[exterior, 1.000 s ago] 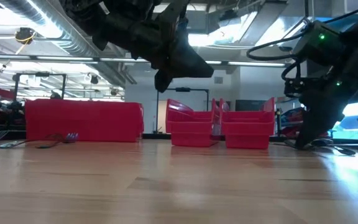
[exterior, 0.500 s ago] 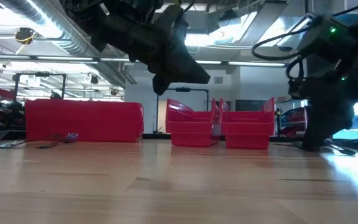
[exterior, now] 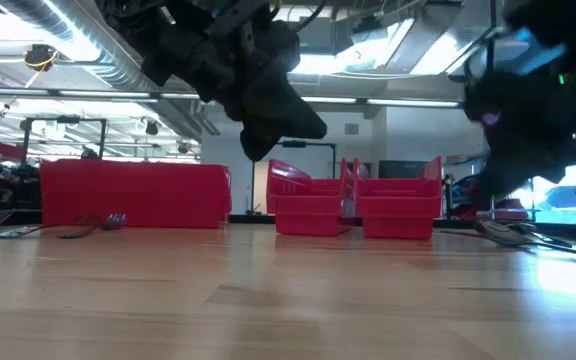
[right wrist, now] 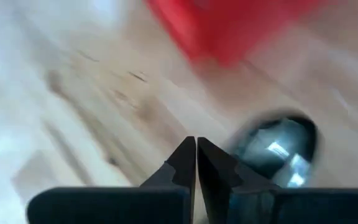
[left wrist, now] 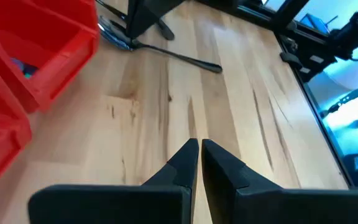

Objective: Sort silverware
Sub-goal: Put the black spoon into the middle red bin

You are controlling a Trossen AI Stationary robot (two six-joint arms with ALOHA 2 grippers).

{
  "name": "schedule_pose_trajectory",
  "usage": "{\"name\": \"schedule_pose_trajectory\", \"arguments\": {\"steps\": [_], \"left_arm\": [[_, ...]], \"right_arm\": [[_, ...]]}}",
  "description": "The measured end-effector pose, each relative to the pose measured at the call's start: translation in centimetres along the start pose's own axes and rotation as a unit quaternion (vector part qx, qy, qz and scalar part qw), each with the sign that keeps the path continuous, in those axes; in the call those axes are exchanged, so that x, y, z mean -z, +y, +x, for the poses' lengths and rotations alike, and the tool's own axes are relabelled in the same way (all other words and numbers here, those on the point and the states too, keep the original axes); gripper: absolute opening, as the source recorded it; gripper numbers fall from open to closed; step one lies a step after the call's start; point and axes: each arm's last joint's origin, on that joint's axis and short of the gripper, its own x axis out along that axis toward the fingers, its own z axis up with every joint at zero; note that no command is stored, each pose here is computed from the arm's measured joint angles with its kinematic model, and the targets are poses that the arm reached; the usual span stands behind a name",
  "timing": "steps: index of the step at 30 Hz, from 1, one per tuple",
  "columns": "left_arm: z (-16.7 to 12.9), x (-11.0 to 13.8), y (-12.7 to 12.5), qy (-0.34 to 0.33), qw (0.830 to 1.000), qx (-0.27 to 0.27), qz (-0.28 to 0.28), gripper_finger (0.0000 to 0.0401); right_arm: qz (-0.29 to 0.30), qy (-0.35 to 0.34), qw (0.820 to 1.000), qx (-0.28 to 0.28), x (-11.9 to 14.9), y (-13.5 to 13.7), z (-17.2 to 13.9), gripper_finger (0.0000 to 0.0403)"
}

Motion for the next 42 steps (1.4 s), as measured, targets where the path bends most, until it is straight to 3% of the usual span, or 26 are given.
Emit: {"name": "schedule_pose_trajectory", "arguments": {"steps": [2,4,7,10,13,18,22,24,26,29,33,42], "left_arm": [[0.0,0.1,0.0,0.007,1.000,-0.001,-0.002,0.0006],[0.0,0.2,-0.1,0.008,1.000,0.000,-0.001,0.0006],[0.2,0.1,-0.9,-0.012,0.999,-0.006,0.029,0.0006],[0.4,0.2,-2.1,-0.031,0.997,-0.041,0.056,0.0002],[0.5,0.3,-3.0,-0.044,0.995,-0.062,0.063,0.0001],[0.6,0.6,-4.0,-0.057,0.991,-0.092,0.074,0.0001],[0.9,1.4,-4.9,-0.052,0.989,-0.110,0.085,0.0001],[1.1,2.1,-5.0,-0.026,0.987,-0.129,0.095,0.0001],[1.3,3.2,-5.0,0.013,0.988,-0.138,0.067,0.0001],[1.6,4.6,-5.1,0.053,0.987,-0.152,0.008,0.0001],[2.2,5.7,-5.7,0.045,0.981,-0.162,-0.093,0.0001],[3.0,7.6,-8.5,0.041,0.981,-0.130,-0.138,0.0001]], "right_arm": [[-0.088,-0.036,0.995,-0.009,-0.6,2.1,-0.6,0.0000],[-0.199,-0.056,0.978,-0.021,-0.9,4.2,-1.3,0.0000],[-0.299,-0.022,0.953,-0.046,-1.6,6.7,-2.8,0.0000],[-0.298,0.060,0.952,0.034,-2.9,5.7,-3.5,0.0000],[-0.323,0.125,0.934,0.091,-3.1,4.1,-4.0,0.0000],[-0.367,0.163,0.916,0.018,-3.0,3.6,-3.9,0.0000],[-0.435,0.201,0.878,0.001,-1.7,2.2,-2.9,0.0000],[-0.451,0.208,0.868,-0.016,-1.4,1.5,-2.2,0.0000],[-0.444,0.208,0.871,-0.027,-1.3,0.8,-1.3,0.0000],[-0.430,0.201,0.880,0.003,-1.7,-0.1,-0.8,0.0000],[-0.434,0.196,0.879,0.012,-2.0,-0.6,-0.5,0.0000],[-0.434,0.184,0.882,-0.002,-1.6,-1.1,0.5,0.0000]]}}
